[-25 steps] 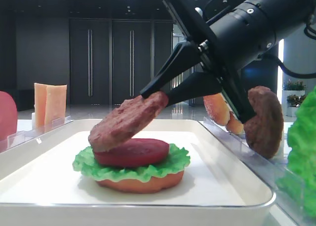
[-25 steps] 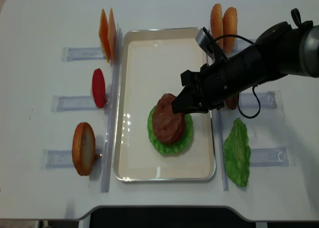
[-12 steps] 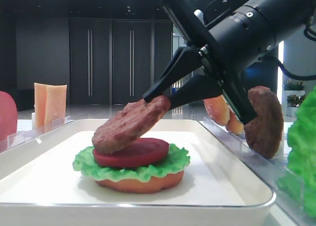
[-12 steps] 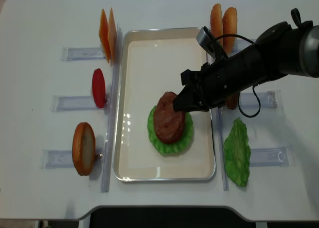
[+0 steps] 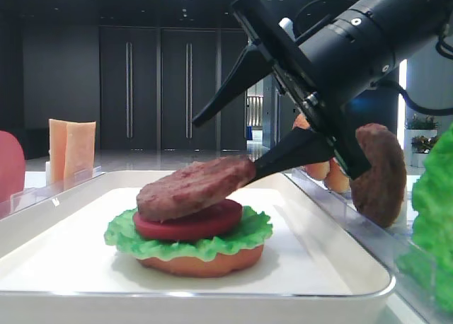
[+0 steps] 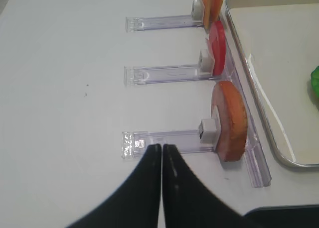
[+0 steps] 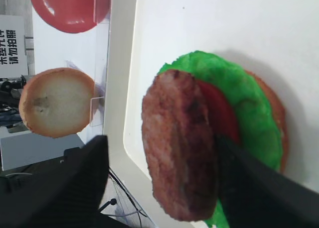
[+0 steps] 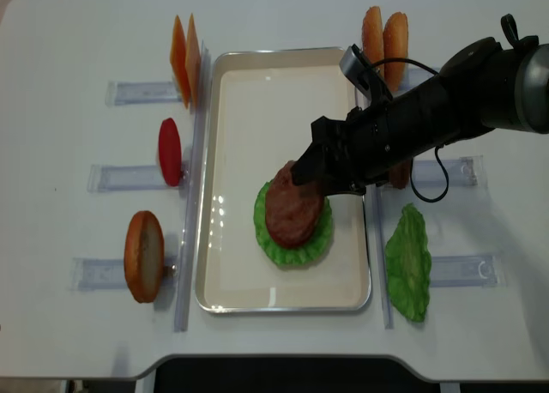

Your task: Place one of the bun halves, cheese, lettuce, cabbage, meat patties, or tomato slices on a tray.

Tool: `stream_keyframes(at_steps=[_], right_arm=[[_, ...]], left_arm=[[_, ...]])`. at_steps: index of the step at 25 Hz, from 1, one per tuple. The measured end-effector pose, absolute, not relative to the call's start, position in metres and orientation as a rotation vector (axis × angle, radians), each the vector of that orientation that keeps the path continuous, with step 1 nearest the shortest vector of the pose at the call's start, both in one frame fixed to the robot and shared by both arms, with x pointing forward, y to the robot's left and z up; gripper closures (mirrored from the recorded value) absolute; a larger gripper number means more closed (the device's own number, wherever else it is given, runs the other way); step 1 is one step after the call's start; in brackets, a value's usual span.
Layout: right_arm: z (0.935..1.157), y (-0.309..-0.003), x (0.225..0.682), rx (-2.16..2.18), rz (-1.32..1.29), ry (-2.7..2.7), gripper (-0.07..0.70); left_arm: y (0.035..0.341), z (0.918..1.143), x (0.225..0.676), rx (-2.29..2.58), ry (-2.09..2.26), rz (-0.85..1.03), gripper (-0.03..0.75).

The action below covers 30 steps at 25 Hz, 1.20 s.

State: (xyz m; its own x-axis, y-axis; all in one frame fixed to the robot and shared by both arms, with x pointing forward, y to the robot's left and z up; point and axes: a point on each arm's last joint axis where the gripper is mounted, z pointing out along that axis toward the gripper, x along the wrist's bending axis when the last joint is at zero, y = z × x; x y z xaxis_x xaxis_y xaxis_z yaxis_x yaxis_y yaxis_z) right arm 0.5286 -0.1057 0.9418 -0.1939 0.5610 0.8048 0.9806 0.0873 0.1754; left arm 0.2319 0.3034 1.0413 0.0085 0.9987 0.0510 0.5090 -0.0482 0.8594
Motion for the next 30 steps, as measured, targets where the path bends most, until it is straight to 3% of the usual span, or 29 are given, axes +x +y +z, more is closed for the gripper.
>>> stream_keyframes(at_steps=[3, 11, 30], right_arm=[[0.942, -0.106, 0.529, -1.524, -0.976, -1.811, 0.165], [0.942, -0.108, 0.527, -1.546, -0.932, -1.838, 0.152], [1.018, -0.136, 0.505, -1.698, -1.017, -2.055, 0.152]], left_arm=[[0.303, 1.041, 0.232, 1.631, 1.571, 0.95, 0.722], [0.303, 1.041, 0.232, 1.631, 1.571, 0.95, 0.722], [0.303, 1.041, 0.232, 1.631, 1.571, 0.95, 0.722]])
